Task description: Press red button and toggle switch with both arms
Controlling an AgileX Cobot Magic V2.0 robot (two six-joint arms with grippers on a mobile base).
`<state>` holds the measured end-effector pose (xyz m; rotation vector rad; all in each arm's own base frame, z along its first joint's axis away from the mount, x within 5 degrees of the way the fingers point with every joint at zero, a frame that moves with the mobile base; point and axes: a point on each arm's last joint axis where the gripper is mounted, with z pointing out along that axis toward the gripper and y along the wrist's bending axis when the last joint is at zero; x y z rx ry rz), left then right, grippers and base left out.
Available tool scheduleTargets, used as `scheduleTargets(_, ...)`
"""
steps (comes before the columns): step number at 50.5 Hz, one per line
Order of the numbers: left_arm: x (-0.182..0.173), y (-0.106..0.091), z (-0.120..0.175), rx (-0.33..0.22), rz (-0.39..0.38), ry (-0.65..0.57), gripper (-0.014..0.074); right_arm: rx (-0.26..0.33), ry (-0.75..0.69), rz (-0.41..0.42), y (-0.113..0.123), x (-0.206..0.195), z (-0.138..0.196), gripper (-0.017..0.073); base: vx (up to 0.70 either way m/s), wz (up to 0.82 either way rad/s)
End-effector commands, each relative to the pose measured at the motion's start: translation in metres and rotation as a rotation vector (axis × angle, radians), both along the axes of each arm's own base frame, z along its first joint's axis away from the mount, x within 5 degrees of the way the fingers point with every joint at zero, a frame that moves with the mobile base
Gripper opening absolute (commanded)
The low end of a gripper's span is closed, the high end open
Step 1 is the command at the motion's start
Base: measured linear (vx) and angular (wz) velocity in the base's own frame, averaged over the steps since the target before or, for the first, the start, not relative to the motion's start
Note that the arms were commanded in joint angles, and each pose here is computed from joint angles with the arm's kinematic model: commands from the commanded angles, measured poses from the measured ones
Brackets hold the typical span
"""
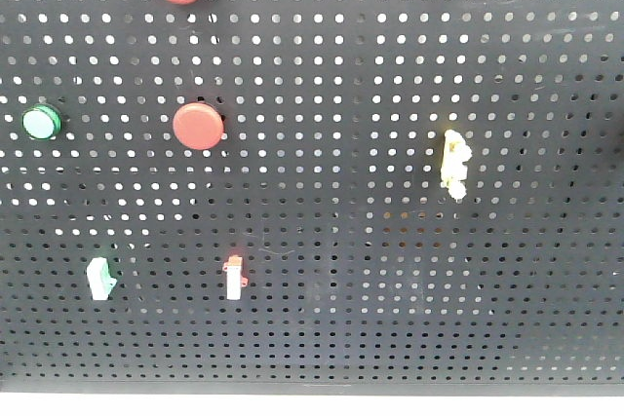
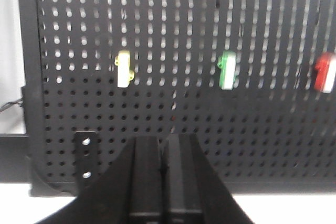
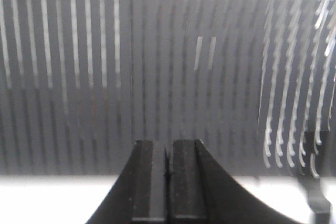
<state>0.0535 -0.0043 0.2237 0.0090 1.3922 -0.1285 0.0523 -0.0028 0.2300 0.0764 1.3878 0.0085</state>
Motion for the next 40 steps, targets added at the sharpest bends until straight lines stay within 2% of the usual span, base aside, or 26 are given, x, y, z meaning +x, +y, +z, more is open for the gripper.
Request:
scheduleTargets(1,-0.007,0.000,0.050,0.069,0.018,-0.156,0.0002,-0.049,-0.164,-0.015,0.001,-0.017,0.056,-0.0003,0.00,0.00)
scheduleTargets(3,-0.005,0.000,0.069,0.125,0.030,-0.157,0.0002,-0.078,-0.157,-0.020,0.001,-0.019,0.073,-0.0003,0.00,-0.01)
scheduleTargets(6,0.005,-0.001,0.093,0.155,0.034,-0.126,0.0002,-0.102,-0.185,-0.027,0.001,-0.025,0.105,-0.0003,0.01,-0.01)
scheduleTargets(15,0.051,-0.005,0.184,0.162,0.028,-0.067,0.0002,-0.111,-0.189,-0.029,0.001,-0.014,0.195,-0.0003,0.00,0.00)
scheduleTargets(23,0.084,-0.008,0.244,0.151,0.028,-0.105,0.0002,-0.082,-0.152,-0.017,0.000,0.006,0.241,-0.0003,0.00,0.00)
scheduleTargets(27,0.092,-0.009,0.260,0.110,0.018,-0.112,0.0002,-0.078,-0.157,-0.016,0.000,0.012,0.251,-0.0003,0.00,0.00)
scheduleTargets(30,0.093,-0.010,0.268,0.021,-0.009,-0.123,0.0002,-0.071,-0.157,-0.014,0.000,0.017,0.255,-0.0003,0.00,0.00)
scheduleTargets(33,0.088,-0.012,0.277,-0.061,-0.047,-0.146,0.0002,-0.039,-0.163,-0.001,0.000,0.018,0.256,-0.0003,0.00,0.00)
scheduleTargets(36,0.089,-0.016,0.283,-0.063,-0.076,-0.160,0.0002,-0.004,-0.163,0.014,0.000,0.019,0.256,-0.0003,0.00,0.00)
scheduleTargets(40,0.090,-0.026,0.294,-0.036,-0.128,-0.182,0.0002,0.041,-0.163,0.035,0.001,0.019,0.255,-0.0003,0.00,0.00)
